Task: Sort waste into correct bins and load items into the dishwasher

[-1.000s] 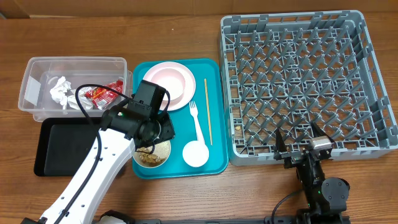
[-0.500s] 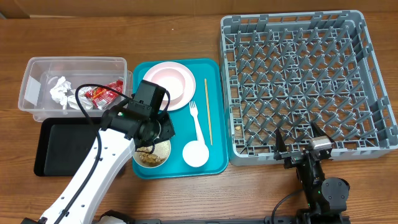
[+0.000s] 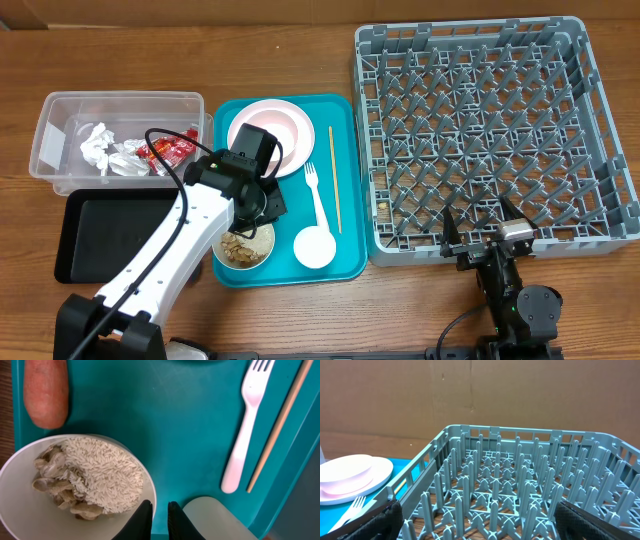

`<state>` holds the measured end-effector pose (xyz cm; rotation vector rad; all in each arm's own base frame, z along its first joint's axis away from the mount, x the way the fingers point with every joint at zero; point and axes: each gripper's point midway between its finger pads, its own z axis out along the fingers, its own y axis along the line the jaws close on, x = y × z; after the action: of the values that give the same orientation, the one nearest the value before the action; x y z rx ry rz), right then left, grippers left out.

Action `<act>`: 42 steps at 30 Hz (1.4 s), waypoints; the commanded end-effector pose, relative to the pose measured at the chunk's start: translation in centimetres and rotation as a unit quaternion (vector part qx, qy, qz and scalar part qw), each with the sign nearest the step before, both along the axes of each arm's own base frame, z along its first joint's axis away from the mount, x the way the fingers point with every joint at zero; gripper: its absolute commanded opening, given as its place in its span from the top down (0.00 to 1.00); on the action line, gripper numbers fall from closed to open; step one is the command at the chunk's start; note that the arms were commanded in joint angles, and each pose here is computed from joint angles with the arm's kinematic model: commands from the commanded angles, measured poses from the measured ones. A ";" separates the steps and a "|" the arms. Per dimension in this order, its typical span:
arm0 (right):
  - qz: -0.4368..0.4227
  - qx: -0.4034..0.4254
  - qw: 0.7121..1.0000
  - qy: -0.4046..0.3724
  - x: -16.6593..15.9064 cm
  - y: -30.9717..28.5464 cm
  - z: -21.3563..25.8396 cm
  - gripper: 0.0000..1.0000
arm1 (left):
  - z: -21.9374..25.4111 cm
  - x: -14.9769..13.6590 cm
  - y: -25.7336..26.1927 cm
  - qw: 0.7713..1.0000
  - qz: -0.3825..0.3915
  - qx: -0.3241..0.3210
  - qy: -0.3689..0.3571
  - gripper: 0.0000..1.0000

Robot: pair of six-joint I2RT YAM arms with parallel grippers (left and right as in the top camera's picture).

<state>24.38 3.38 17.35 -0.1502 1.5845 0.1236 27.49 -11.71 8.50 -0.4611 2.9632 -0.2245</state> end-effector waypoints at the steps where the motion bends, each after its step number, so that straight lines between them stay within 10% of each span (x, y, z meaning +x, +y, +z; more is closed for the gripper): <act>1: 0.002 -0.003 1.000 -0.002 0.0 0.1 -0.2 0.00 | -0.7 0.0 0.2 1.000 0.001 0.012 0.003 0.85; 42: 0.002 -0.003 1.000 -0.002 0.0 0.1 -0.2 0.00 | -4.2 -0.8 0.9 1.000 0.023 0.019 0.002 0.66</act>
<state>24.38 3.38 17.37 -0.1505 1.5837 0.1239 27.78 -11.22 6.03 -0.4629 2.9319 -0.1938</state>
